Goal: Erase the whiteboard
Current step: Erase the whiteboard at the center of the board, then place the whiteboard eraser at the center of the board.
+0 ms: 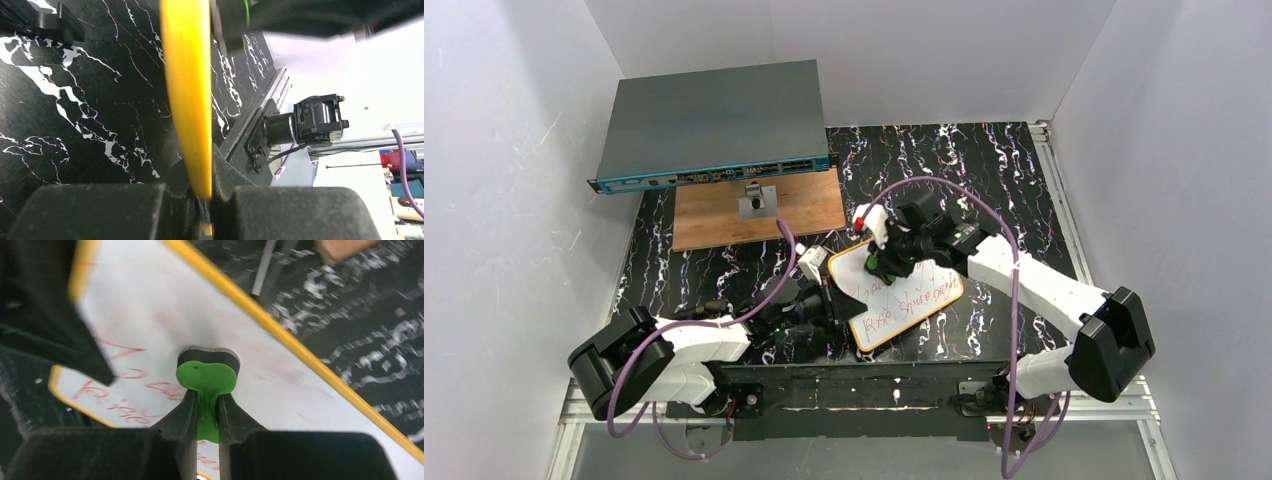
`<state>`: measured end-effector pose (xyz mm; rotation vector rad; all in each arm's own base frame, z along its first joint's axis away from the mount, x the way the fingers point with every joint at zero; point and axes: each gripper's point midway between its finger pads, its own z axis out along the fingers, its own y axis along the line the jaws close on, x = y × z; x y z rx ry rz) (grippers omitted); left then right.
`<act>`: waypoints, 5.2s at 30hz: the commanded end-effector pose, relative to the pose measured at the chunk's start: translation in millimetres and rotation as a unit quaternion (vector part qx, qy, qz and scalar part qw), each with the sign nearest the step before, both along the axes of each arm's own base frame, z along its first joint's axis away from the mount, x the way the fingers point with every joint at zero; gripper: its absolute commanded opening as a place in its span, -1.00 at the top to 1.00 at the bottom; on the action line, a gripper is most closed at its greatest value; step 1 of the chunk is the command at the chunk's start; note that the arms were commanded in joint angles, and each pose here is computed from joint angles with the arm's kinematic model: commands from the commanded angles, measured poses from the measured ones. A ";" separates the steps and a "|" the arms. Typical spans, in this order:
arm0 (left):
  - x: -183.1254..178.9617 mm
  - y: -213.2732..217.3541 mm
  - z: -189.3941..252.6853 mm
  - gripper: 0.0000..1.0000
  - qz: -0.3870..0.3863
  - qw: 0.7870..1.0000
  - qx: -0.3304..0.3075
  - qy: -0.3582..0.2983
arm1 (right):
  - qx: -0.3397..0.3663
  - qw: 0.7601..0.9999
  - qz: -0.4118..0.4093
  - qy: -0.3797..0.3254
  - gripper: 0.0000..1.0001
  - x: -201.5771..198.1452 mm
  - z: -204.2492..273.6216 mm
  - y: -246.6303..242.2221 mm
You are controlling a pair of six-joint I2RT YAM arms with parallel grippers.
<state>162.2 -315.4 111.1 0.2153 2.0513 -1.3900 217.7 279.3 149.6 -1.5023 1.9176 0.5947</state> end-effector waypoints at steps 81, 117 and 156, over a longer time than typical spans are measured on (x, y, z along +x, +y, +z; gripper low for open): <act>-6.4 15.7 72.4 1.00 -0.016 0.990 -0.052 -0.131 | 0.047 0.991 -0.126 0.018 0.97 42.4 9.9 -101.1; 0.1 58.7 88.5 1.00 0.042 0.981 0.019 -0.189 | -0.112 0.888 -0.377 0.239 0.22 68.4 -114.8 -229.1; -4.4 51.7 92.6 1.00 0.024 0.981 -0.002 -0.192 | -0.136 0.859 -0.463 0.170 -0.63 92.3 -97.0 -277.4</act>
